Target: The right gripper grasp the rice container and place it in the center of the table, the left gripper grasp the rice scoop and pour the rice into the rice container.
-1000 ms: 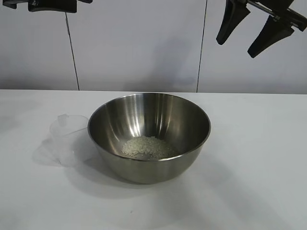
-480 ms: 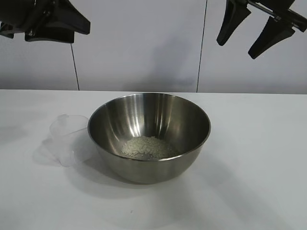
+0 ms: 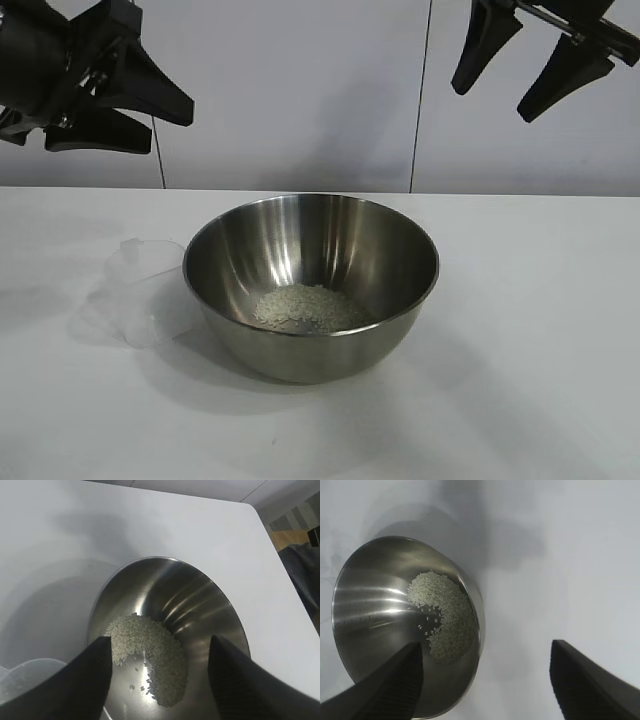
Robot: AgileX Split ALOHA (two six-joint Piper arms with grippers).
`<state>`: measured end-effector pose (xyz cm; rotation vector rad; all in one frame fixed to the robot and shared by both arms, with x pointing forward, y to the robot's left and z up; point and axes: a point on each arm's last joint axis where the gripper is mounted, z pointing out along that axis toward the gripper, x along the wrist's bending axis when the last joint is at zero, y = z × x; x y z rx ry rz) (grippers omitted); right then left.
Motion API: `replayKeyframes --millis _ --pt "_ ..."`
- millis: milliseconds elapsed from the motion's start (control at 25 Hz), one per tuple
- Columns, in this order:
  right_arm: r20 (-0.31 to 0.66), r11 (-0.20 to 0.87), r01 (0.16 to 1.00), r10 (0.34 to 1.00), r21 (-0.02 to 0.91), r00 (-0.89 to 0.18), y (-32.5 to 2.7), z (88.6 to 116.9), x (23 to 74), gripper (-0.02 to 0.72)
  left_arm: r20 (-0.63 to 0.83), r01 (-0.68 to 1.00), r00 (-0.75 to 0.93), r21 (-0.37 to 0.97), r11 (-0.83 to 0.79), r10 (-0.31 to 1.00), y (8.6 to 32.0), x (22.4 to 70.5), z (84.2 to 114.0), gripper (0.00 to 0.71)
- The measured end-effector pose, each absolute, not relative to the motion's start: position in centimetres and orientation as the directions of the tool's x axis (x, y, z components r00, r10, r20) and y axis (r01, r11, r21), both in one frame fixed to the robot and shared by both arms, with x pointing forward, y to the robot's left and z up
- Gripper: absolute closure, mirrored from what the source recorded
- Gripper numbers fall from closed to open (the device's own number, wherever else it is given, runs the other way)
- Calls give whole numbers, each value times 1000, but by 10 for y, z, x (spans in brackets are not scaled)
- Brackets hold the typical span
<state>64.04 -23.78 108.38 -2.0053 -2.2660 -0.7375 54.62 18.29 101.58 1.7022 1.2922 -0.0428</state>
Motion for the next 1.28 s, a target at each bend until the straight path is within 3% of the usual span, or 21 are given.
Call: replayKeyframes --millis 320,560,840,1280 --pt "324 56 941 931 335 -170 -238 1084 641 209 -578 788 386 612 69 719 183 545 1014 284" --pt "325 49 936 930 347 -170 -238 1085 642 209 -694 862 222 468 196 685 182 545 1009 284" --pt "326 42 931 930 362 -169 -238 1085 644 209 -730 909 134 359 209 670 179 550 985 238" --pt "311 -16 867 937 497 -161 -239 1091 657 209 -730 910 132 358 211 671 179 550 985 231"
